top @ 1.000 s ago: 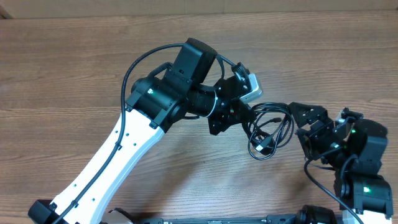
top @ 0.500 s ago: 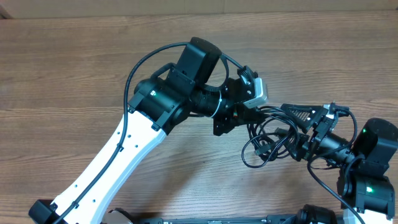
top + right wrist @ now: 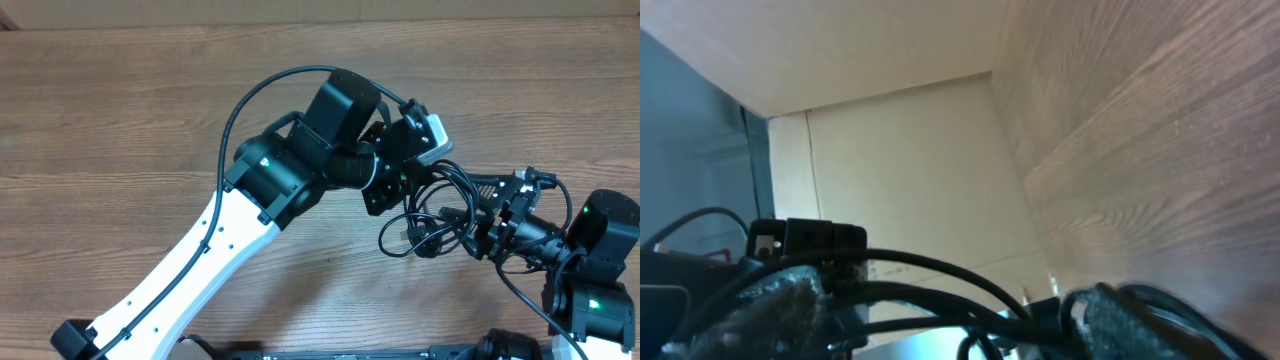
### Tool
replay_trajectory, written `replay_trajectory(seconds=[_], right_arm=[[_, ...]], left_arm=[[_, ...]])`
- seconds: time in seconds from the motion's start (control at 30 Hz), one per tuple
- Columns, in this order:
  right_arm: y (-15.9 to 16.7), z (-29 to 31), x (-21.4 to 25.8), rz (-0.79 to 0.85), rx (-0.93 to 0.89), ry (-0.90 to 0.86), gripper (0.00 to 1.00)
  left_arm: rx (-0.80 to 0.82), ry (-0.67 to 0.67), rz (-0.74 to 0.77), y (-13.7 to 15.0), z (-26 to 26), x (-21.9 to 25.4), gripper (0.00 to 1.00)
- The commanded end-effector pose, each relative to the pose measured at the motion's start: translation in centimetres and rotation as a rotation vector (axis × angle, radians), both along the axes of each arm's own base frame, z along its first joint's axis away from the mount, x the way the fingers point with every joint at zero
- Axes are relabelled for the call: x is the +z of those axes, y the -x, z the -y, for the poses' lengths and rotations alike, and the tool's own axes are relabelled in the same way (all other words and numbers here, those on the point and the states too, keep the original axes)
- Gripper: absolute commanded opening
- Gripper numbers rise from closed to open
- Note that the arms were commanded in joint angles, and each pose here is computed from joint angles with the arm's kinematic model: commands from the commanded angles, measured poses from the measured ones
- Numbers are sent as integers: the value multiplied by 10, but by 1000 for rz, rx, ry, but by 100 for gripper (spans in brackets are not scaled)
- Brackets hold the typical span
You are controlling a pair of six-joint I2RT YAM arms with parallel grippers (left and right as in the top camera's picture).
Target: Untangle cables
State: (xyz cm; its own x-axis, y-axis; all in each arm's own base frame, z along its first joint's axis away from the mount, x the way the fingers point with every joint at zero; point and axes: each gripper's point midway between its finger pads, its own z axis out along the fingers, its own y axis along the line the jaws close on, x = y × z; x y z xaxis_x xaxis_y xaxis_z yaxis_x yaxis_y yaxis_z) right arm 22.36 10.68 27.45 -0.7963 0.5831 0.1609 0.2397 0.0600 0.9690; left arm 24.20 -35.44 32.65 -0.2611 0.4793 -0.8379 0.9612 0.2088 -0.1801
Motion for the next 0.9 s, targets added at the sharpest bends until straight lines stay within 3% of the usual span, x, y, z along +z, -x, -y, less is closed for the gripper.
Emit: replay_trajectory(seconds=[0.0, 0.1, 0.43, 0.53, 0.6, 0.73, 0.87], right_arm=[[3, -3, 3, 28, 32, 0, 68], [5, -5, 5, 36, 53, -9, 52], [11, -11, 22, 149, 127, -10, 34], [11, -11, 22, 152, 127, -8, 33], [10, -10, 22, 158, 127, -6, 28], [6, -8, 20, 203, 110, 38, 6], [-9, 3, 11, 235, 25, 131, 4]], left_arm=[[71, 34, 23, -7, -3, 19, 4], [173, 47, 8, -21, -4, 24, 4], [210, 91, -29, -25, 0, 32, 4], [200, 95, -30, -21, 3, 33, 4], [190, 94, -31, -18, 6, 32, 4], [178, 94, -32, -13, 9, 32, 4], [123, 106, -61, -3, 12, 33, 4]])
